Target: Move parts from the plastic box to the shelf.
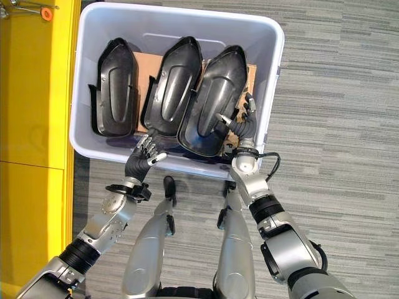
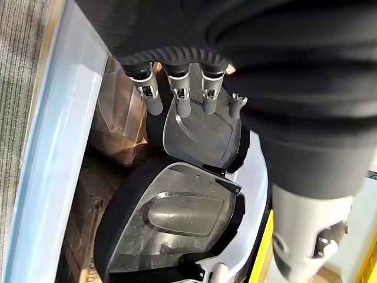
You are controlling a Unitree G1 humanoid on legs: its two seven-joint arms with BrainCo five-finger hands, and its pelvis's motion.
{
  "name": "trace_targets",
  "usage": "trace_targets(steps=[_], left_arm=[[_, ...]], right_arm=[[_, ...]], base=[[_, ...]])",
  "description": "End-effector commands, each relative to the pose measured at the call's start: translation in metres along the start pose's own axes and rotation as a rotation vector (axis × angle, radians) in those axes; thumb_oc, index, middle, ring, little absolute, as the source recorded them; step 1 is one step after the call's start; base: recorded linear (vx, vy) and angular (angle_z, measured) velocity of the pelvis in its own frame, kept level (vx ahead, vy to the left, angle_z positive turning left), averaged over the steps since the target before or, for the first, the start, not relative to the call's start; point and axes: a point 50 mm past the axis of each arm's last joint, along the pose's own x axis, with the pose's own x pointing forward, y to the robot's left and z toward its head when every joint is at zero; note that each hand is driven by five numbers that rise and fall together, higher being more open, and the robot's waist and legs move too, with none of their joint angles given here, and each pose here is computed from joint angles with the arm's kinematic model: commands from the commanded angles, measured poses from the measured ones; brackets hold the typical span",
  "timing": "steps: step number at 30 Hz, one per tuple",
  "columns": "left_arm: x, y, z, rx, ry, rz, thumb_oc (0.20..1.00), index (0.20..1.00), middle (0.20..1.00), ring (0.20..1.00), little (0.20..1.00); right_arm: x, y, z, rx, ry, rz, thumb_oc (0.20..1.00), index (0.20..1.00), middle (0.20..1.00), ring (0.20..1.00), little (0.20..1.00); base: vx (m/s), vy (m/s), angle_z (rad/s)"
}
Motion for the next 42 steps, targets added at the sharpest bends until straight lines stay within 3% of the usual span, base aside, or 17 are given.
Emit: trace_targets(steps=[1, 18, 28, 37, 38, 39, 40, 42], left_arm=[[-0.008, -0.01, 0.018, -0.02, -0.1, -0.068, 1.0, 1.0, 1.0, 1.0, 1.0], [-0.006, -0.013, 0.019, -0.036, -0.103, -0.072, 1.0, 1.0, 1.0, 1.0, 1.0], [-0.001, -0.021, 0.023, -0.036, -0.119, -0.097, 1.0, 1.0, 1.0, 1.0, 1.0], [0.0, -0.024, 0.027, -0.028, -0.126, -0.12, 1.0, 1.0, 1.0, 1.0, 1.0], [0.001, -0.024, 0.027, -0.025, -0.124, -0.126, 1.0, 1.0, 1.0, 1.0, 1.0], [0.001, -0.024, 0.027, -0.023, -0.124, -0.133, 1.0, 1.0, 1.0, 1.0, 1.0], [0.001, -0.026, 0.026, -0.022, -0.117, -0.143, 1.0, 1.0, 1.0, 1.0, 1.0], [0.001, -0.026, 0.026, -0.019, -0.113, -0.157, 1.0, 1.0, 1.0, 1.0, 1.0]], right_arm=[[0.003, -0.003, 0.003, -0.002, -0.012, 0.004, 1.0, 1.0, 1.0, 1.0, 1.0], [0.009, -0.014, -0.026, -0.039, 0.16, -0.082, 1.0, 1.0, 1.0, 1.0, 1.0], [0.01, 0.004, -0.039, -0.255, 0.229, 0.023, 1.0, 1.0, 1.0, 1.0, 1.0], [0.013, -0.009, -0.053, -0.539, 0.321, 0.093, 1.0, 1.0, 1.0, 1.0, 1.0], [0.012, -0.014, -0.057, -0.583, 0.349, 0.106, 0.896, 0.896, 0.896, 0.896, 0.896], [0.012, -0.017, -0.059, -0.618, 0.366, 0.114, 0.586, 0.586, 0.586, 0.586, 0.586], [0.01, -0.021, -0.064, -0.671, 0.398, 0.137, 0.2, 0.2, 0.2, 0.2, 0.2], [0.008, -0.029, -0.07, -0.743, 0.434, 0.157, 0.2, 0.2, 0.2, 0.2, 0.2]], base=[[0.0, 0.0, 0.0], [0.0, 0.0, 0.0], [0.0, 0.0, 0.0], [0.0, 0.0, 0.0], [0.0, 0.008, 0.04], [0.0, 0.0, 0.05], [0.0, 0.0, 0.05], [0.01, 0.003, 0.05]])
